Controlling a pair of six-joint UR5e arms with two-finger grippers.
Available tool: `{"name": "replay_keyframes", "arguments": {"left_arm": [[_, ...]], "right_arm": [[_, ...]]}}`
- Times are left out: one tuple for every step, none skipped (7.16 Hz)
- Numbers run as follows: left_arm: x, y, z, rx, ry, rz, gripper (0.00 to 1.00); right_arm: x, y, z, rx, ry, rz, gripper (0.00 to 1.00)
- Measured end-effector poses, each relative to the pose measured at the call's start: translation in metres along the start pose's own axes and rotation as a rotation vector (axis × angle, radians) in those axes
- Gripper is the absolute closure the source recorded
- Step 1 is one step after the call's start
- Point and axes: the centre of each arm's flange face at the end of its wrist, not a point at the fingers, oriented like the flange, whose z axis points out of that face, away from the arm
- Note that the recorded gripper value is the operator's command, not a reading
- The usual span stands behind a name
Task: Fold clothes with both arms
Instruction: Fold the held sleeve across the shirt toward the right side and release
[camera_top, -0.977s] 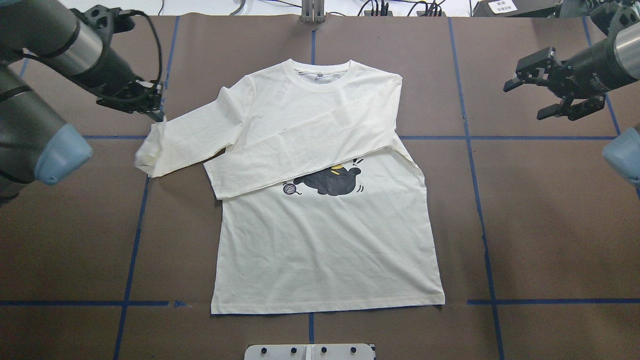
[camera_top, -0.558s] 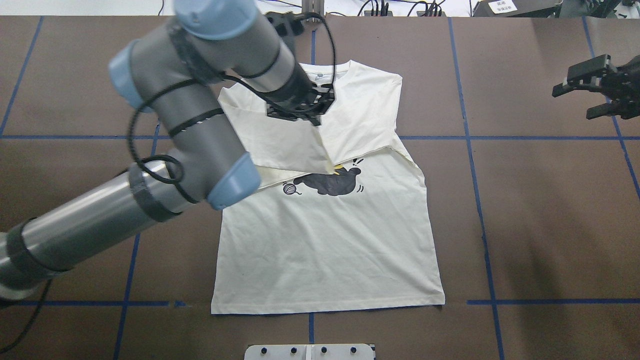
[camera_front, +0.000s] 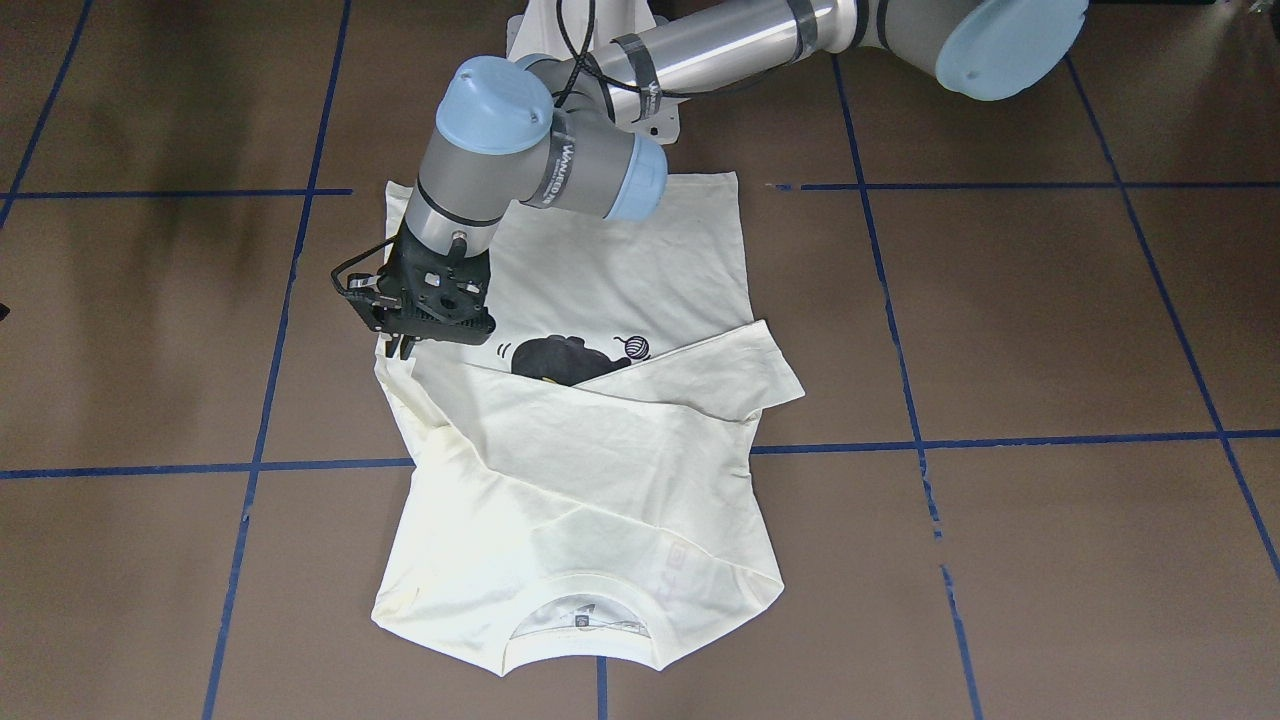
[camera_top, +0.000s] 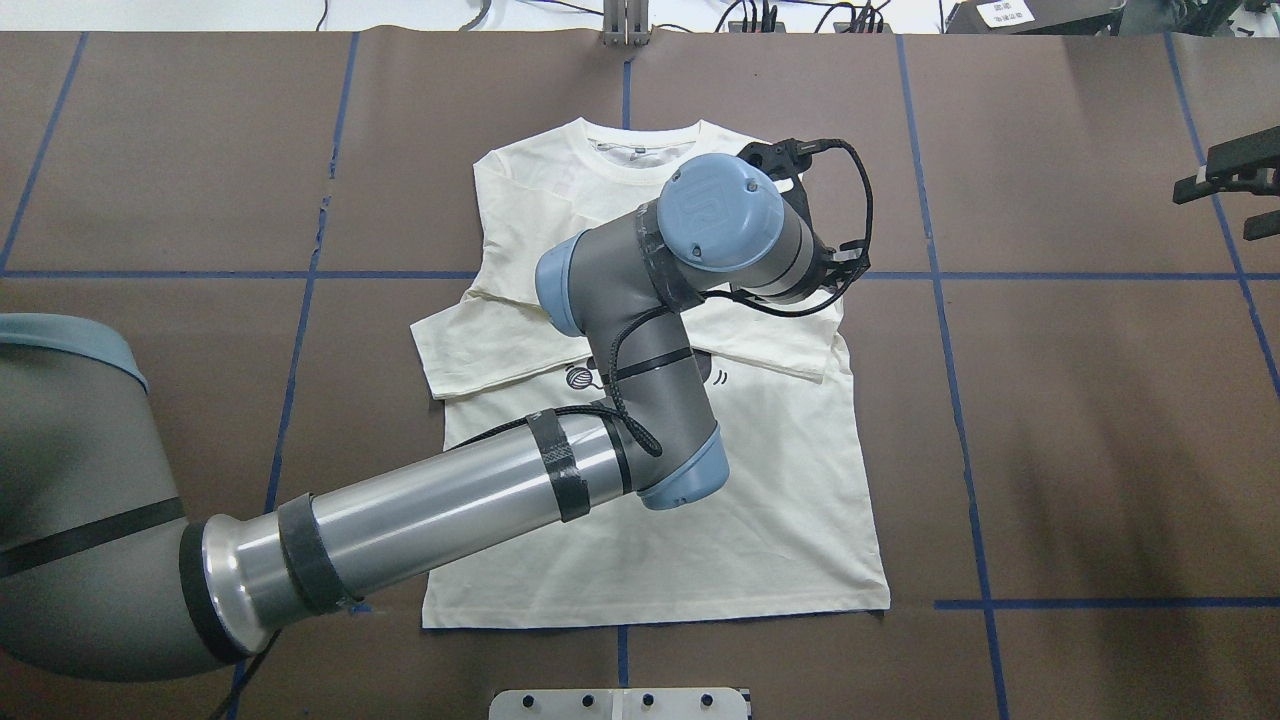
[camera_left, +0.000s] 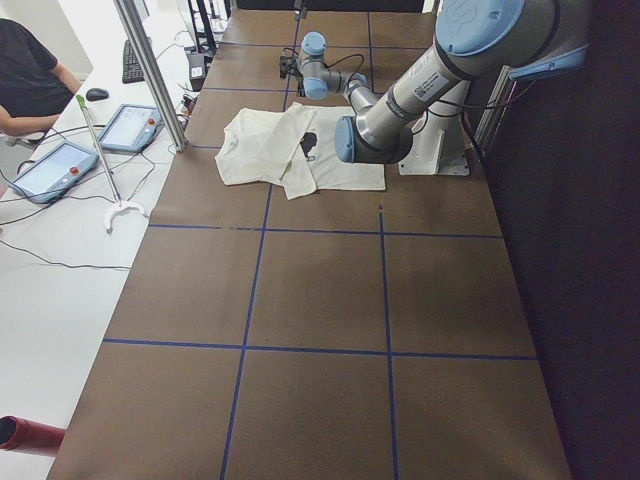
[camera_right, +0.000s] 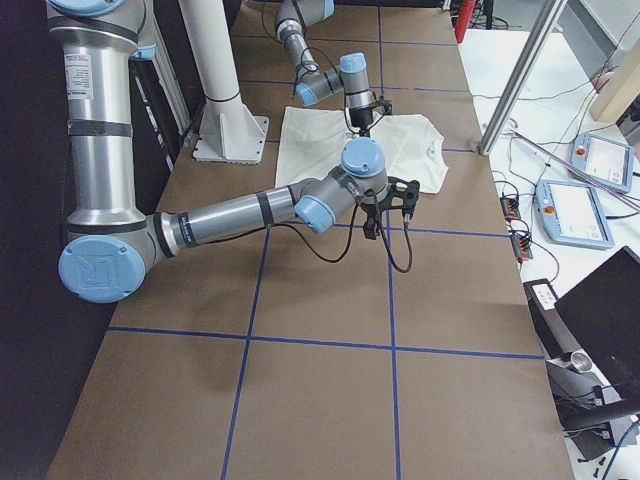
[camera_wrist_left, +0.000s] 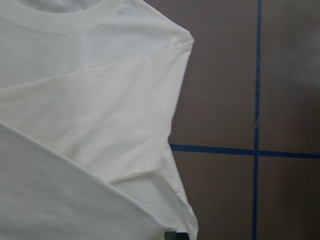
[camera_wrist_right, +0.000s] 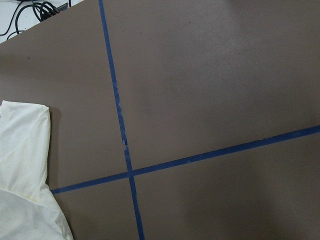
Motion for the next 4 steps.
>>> {"name": "replay_keyframes", "arguments": {"left_arm": [[-0.029, -0.019, -0.023, 0.014, 0.018, -0.004, 0.28], [-0.07, -0.04, -0.065, 0.005, 0.039, -0.009, 0.28], [-0.112, -0.056, -0.117, -0.002, 0.038, 0.004, 0.29], [-0.148, -0.062, -0.163, 0.002, -0.001, 0.06, 0.32]], "right_arm": [[-0.012, 0.009, 0.014, -0.012, 0.01, 0.002, 0.0], [-0.04, 0.032, 0.042, -0.013, 0.034, 0.01, 0.0], [-0.074, 0.066, 0.074, 0.002, 0.056, 0.028, 0.0], [-0.116, 0.114, 0.108, 0.009, 0.057, 0.069, 0.01]]}}
